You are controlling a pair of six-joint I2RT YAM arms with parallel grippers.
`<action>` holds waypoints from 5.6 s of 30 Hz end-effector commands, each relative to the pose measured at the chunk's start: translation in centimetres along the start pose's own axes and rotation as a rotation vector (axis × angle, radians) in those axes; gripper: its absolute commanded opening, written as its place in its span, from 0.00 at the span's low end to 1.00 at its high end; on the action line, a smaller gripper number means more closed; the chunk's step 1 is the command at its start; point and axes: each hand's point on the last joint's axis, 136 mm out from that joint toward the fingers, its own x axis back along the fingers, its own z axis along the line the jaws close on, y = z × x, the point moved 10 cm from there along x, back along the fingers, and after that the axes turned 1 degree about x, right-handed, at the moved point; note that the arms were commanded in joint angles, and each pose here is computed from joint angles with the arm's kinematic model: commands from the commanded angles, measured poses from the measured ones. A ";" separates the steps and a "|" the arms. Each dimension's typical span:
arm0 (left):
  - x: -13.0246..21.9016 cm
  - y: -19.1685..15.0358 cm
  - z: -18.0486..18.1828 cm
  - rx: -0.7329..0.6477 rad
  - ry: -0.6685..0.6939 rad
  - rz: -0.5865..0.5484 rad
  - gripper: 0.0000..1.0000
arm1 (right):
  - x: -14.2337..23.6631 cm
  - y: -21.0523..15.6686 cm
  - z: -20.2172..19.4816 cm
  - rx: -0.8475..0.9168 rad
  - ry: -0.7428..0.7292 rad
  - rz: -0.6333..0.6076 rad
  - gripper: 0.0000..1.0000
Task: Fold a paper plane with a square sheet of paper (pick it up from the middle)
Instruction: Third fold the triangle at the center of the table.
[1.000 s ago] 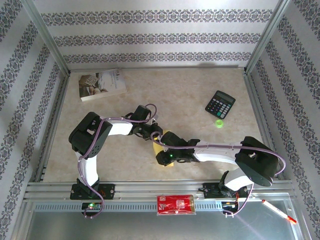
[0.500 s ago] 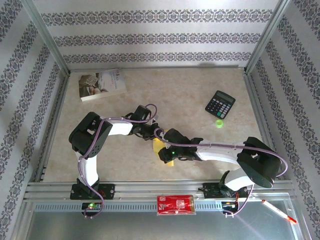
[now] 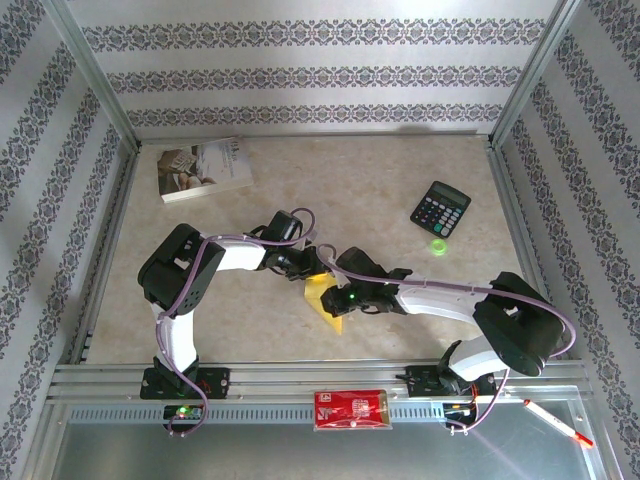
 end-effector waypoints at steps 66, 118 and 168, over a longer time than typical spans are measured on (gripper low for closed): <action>-0.8 -0.4 0.8 -0.004 0.036 0.040 0.12 | -0.8 0.0 -2.8 -0.074 -0.016 0.052 0.05; -1.0 -0.4 0.7 -0.004 0.027 0.047 0.12 | -1.8 -0.4 -3.8 -0.098 -0.031 0.077 0.05; 4.6 -8.5 -1.2 0.025 -0.072 -0.045 0.02 | -4.6 1.5 -5.6 -0.230 -0.131 0.062 0.02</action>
